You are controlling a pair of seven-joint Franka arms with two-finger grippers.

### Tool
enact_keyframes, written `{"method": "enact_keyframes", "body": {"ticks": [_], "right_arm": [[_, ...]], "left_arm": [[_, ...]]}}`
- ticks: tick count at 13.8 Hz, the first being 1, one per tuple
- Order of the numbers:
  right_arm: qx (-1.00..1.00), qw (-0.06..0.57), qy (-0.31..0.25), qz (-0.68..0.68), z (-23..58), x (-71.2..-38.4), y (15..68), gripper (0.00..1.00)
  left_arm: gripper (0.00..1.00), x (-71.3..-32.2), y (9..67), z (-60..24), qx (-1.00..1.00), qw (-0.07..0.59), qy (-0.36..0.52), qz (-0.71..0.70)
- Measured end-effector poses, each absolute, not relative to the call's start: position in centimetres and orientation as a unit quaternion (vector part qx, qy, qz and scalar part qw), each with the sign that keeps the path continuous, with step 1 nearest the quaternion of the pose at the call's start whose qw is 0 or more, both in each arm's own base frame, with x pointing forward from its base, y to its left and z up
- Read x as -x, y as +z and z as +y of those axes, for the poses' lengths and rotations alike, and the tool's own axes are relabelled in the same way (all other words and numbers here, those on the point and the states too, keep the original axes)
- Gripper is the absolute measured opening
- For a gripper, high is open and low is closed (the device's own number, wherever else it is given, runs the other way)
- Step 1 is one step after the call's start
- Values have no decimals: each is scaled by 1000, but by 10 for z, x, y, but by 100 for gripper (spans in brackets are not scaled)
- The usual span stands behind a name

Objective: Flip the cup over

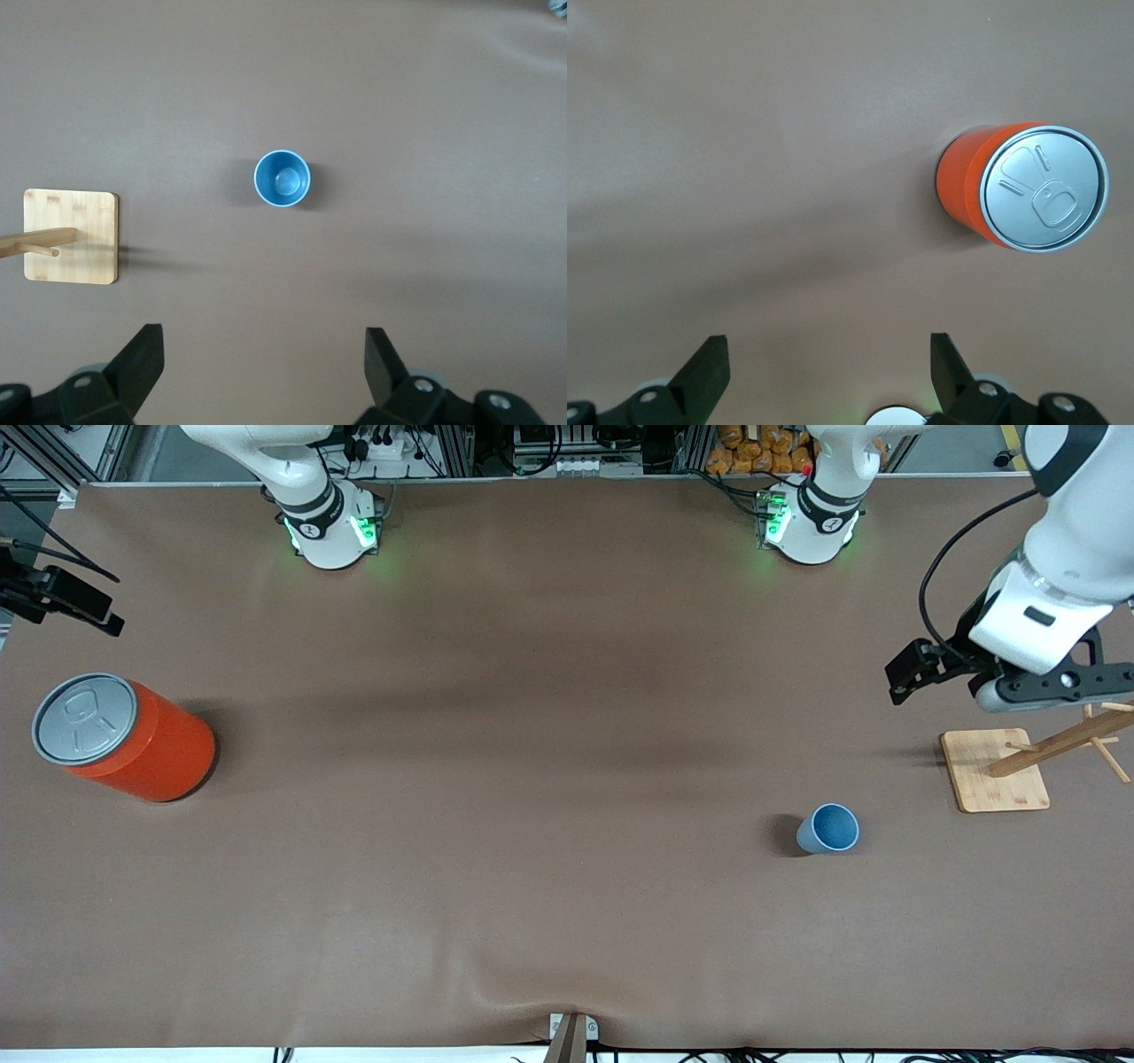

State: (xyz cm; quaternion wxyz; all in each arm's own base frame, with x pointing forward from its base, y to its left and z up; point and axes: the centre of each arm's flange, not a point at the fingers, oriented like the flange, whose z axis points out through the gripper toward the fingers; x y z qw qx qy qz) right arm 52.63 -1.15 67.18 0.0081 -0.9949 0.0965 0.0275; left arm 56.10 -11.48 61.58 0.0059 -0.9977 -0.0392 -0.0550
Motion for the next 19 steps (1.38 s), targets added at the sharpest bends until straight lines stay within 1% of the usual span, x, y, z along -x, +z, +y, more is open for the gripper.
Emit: {"method": "enact_keyframes", "body": {"ticks": [4, 10, 16, 19], "right_arm": [[995, 8, 28, 97, -12, -526, 672, 100], [995, 8, 29, 97, -12, -526, 671, 100], [995, 8, 29, 98, -12, -526, 671, 100], [995, 8, 29, 98, -12, -526, 671, 100]], "left_arm": [[100, -548, 631, -111, 998, 12, -47, -33], [100, -531, 647, -75, 999, 21, -34, -30], [100, -499, 660, -62, 999, 20, -23, -13], [100, -497, 662, -63, 999, 21, -23, 14]]}}
